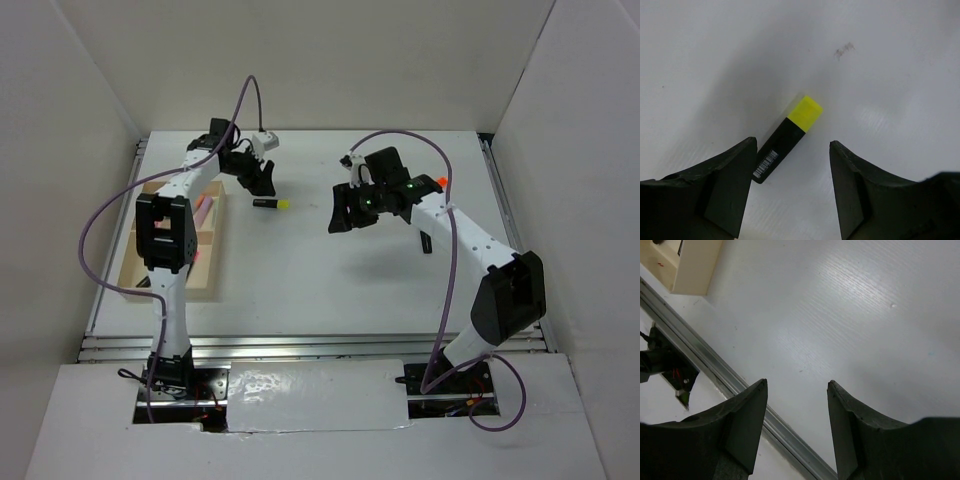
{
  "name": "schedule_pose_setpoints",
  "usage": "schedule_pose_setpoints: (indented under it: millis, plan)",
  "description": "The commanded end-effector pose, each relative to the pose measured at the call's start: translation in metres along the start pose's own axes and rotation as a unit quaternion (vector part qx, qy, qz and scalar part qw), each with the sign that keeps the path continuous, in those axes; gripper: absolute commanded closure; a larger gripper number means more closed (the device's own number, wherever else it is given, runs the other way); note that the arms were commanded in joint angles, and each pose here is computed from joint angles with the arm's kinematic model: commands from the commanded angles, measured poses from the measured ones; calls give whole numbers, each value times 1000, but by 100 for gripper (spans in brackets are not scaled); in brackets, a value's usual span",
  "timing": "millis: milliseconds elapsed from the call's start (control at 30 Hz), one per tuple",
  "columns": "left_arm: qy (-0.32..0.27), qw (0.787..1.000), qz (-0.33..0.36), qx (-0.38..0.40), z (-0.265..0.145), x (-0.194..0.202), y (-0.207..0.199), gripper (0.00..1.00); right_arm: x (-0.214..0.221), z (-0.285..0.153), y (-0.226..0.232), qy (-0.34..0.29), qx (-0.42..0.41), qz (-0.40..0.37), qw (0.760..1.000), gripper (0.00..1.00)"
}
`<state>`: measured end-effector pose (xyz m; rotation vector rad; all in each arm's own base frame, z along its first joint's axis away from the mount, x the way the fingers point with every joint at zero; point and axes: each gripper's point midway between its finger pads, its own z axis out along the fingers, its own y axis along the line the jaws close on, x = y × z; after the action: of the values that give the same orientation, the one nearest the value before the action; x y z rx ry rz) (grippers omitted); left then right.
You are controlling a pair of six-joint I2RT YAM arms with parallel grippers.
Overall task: Sort the stationery into containers
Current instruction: Grab a piece of stationery with the left arm
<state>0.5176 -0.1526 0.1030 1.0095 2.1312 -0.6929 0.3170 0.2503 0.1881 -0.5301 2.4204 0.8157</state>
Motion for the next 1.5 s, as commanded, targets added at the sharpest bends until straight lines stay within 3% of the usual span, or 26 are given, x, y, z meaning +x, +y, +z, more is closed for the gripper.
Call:
schedule_pose_setpoints:
  millis: [0, 267, 500, 700, 833, 867, 900, 967, 1067, 1300, 1467]
  plan:
    - [-26, 1000, -16, -5, 13, -13, 10, 28, -11, -13, 7, -29, -12, -15, 999, 42]
    - [-5, 996, -88, -27, 28, 9, 22, 27, -9, -13, 6, -30, -12, -12, 999, 42]
    - [48, 985, -162, -16, 41, 47, 14, 27, -8, -11, 9, -25, -16, -12, 999, 42]
    - [74, 972, -220, 26, 45, 69, -7, 29, -9, -10, 13, -23, -17, -17, 999, 42]
    - [90, 972, -214, 40, 35, 83, -32, 29, -9, -11, 17, -24, -20, -20, 999, 42]
    - [77, 978, -190, 29, 28, 71, -35, 29, -8, -10, 17, -23, -20, -20, 999, 42]
    - [94, 976, -193, 31, 29, 90, -45, 29, -9, -11, 19, -23, -21, -23, 999, 42]
    - [91, 983, -160, -8, 21, 82, -45, 28, -9, -10, 22, -23, -23, -26, 999, 42]
    - [129, 980, -148, -43, 21, 102, -48, 28, -9, -10, 24, -22, -25, -29, 999, 42]
    - [161, 958, -184, -151, 21, 112, -20, 30, -10, -13, 24, -29, -18, -33, 999, 42]
    - [133, 948, -252, -139, 24, 99, -45, 27, -6, -13, 19, -29, -12, -30, 999, 42]
